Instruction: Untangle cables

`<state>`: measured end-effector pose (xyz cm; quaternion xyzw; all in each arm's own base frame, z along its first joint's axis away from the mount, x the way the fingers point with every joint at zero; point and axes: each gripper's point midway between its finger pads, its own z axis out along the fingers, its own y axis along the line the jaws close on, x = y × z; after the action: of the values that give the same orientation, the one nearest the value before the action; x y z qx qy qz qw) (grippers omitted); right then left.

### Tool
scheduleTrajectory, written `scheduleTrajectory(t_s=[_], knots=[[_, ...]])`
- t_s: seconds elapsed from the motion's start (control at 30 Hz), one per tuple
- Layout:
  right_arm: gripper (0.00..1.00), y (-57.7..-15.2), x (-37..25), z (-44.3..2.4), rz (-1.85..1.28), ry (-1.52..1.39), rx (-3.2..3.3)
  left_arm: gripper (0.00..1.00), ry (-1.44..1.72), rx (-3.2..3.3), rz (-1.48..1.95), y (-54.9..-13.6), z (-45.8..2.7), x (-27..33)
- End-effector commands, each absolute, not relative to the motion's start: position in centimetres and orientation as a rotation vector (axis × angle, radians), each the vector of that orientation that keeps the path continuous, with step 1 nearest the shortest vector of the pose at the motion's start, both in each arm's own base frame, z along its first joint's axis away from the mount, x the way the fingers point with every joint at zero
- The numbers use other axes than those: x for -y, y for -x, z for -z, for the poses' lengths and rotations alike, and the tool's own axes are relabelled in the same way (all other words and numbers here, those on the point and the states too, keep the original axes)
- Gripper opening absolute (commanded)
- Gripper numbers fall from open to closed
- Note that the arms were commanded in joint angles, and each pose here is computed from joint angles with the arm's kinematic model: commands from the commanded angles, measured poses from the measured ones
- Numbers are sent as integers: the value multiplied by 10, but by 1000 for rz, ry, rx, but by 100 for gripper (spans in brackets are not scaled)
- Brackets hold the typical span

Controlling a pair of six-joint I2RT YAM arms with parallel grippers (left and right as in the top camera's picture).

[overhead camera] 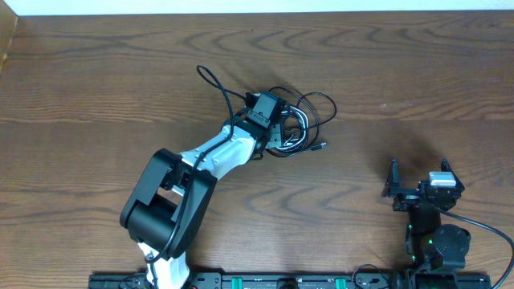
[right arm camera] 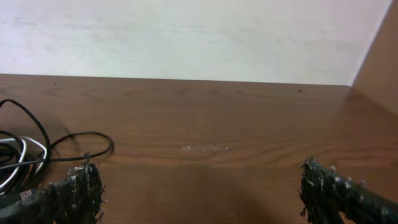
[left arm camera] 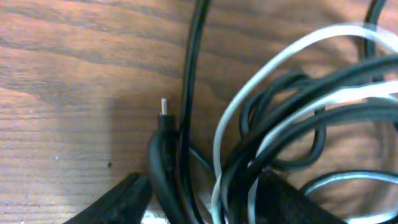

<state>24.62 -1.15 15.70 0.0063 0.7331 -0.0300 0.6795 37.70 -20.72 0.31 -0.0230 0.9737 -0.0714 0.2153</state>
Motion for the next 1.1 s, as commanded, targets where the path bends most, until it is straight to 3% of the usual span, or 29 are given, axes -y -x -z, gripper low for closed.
scheduleTrajectory(t_s=[0.0,0.1,0.23,0.4,0.47,0.83,1.07], knots=[[99,-246,11,-156,73,-6,-1648,56,38,-2746,140,-373,18,202],[99,-246,11,-156,73,-6,-1648,50,54,-2764,130,-370,26,201],[99,-246,11,-156,73,-6,-1648,27,72,-2781,119,-368,33,199],[99,-246,11,-156,73,-6,-1648,18,72,-2782,119,-368,33,199],[99,-246,11,-156,73,-6,-1648,8,72,-2784,117,-367,33,199],[99,-246,11,-156,73,-6,-1648,8,71,-2782,119,-367,29,199],[99,-246,11,-156,74,-7,-1648,8,57,-2707,284,-363,-43,210]])
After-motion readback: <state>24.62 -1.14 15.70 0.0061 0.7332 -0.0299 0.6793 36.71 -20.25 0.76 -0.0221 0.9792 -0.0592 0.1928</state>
